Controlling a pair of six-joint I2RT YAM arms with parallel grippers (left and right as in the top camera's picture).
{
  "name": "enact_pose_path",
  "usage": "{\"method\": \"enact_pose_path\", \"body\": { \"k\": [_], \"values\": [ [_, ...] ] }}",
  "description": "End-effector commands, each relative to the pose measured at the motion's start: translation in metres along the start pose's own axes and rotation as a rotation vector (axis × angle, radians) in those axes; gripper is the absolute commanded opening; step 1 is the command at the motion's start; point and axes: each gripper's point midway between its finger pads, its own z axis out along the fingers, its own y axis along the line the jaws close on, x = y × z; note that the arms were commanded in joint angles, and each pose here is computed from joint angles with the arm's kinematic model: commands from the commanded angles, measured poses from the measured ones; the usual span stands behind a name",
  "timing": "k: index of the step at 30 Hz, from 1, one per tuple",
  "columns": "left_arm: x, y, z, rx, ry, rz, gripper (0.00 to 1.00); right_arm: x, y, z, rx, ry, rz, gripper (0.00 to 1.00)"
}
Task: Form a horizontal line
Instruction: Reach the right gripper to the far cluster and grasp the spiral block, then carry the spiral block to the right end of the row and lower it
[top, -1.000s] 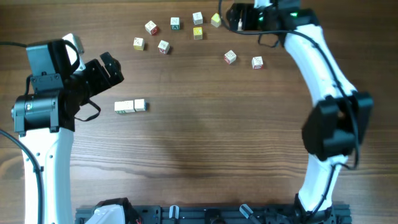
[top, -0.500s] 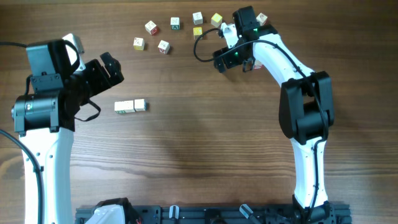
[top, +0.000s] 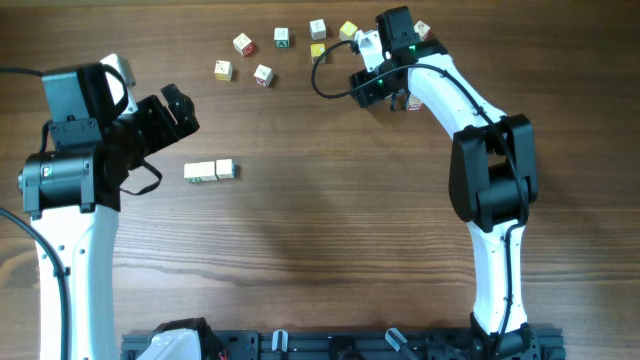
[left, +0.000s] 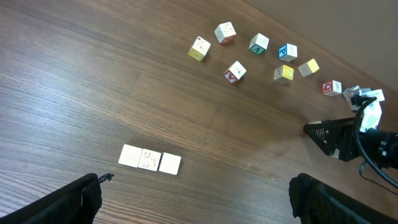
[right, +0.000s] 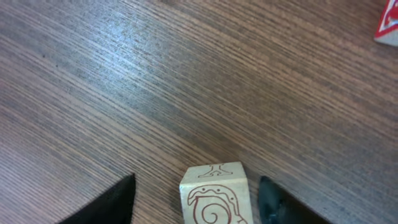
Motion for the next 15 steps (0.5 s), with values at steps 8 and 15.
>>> {"method": "enact_pose_path", "body": {
  "k": [8, 15],
  "values": [
    [0.0005, 0.0032, 0.0004, -0.011, -0.003, -0.011, 1.0, 0.0114, -0.0028, 0.0093, 0.009, 0.042, 0.042, 0.39],
    [0.0005, 0.0032, 0.0004, -0.011, -0.003, -0.011, 1.0, 0.0147, 0.0017, 0.0077, -0.004, 0.058, 0.141, 0.35]
  ]
}}
